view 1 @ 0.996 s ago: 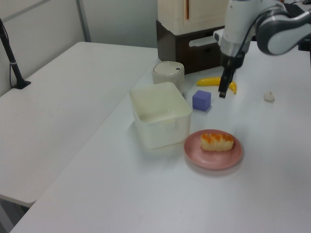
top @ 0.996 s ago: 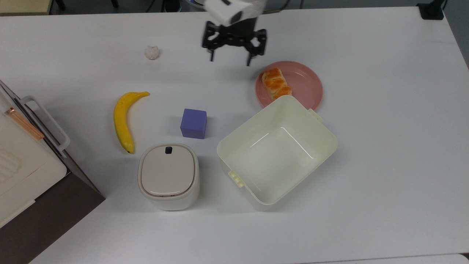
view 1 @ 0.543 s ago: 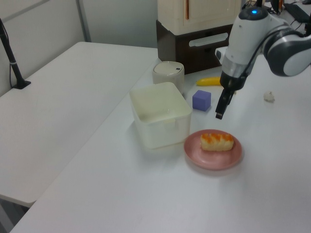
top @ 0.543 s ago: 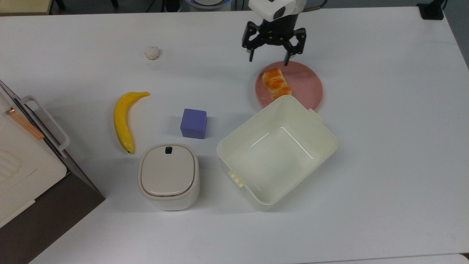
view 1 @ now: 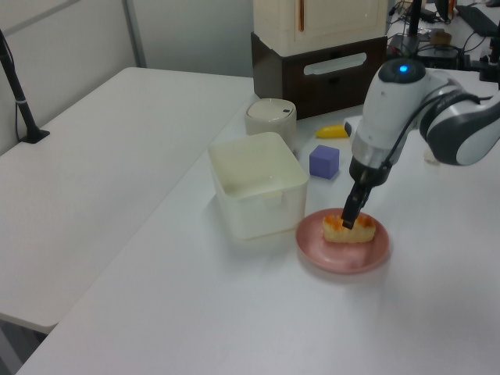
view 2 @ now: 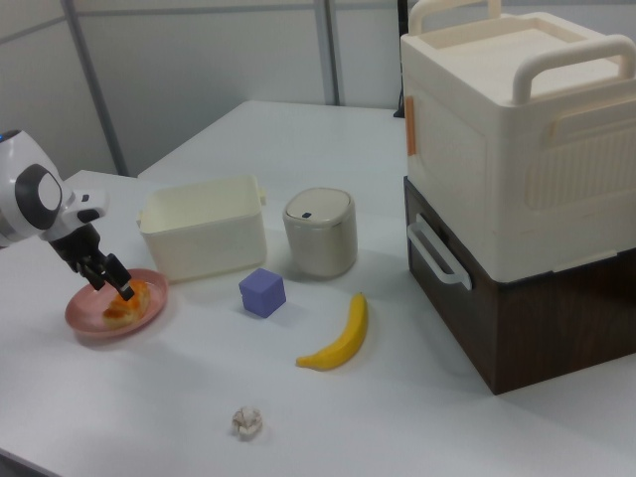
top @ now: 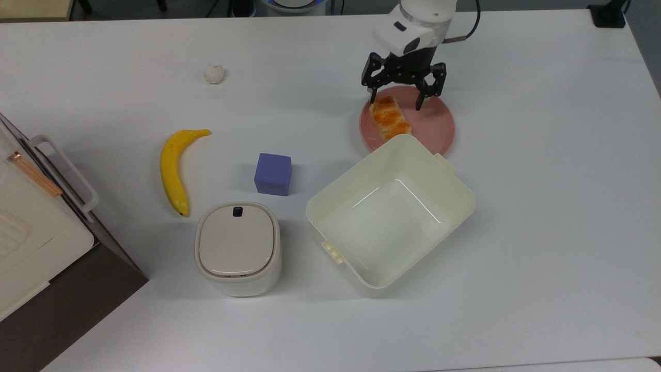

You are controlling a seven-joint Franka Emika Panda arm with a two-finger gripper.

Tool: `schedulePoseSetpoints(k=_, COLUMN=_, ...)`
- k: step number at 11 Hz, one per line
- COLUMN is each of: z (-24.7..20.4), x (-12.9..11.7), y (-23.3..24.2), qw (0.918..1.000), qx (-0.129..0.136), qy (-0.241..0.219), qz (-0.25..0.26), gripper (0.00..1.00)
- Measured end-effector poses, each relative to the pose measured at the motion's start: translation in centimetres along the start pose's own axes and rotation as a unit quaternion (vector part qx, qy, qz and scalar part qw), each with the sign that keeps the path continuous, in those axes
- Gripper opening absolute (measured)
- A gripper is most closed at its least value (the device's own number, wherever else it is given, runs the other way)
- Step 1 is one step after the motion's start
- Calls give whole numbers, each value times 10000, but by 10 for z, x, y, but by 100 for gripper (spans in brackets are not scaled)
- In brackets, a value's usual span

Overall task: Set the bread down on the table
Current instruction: 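Lower the gripper and close it on the bread roll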

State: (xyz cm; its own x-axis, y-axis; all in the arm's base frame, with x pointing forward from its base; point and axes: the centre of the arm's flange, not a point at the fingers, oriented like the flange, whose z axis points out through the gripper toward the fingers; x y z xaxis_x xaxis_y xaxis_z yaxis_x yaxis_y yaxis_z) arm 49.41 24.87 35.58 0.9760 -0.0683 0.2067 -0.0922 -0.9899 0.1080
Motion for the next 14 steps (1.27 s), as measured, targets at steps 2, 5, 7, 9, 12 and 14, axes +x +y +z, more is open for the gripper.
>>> schedulePoseSetpoints(k=2, z=15, x=-1, y=-4, qw=9999, qx=-154, qy=-8, qz=-32, gripper=100)
schedulePoseSetpoints(k=5, z=25, x=-2, y=-6, qw=9997, qx=-217, qy=-47, qz=-82, gripper=100)
schedulePoseSetpoints(k=7, z=27, x=-2, y=-6, qw=9997, qx=-224, qy=-62, qz=-86, gripper=94)
schedulePoseSetpoints(k=9, z=27, x=-2, y=-7, qw=9996, qx=-244, qy=-38, qz=-125, gripper=59)
schedulePoseSetpoints(k=12, z=26, x=-1, y=-7, qw=9991, qx=-334, qy=63, qz=-273, gripper=16)
schedulePoseSetpoints(k=14, z=24, x=3, y=-2, qw=9968, qx=-464, qy=1, qz=-651, gripper=11)
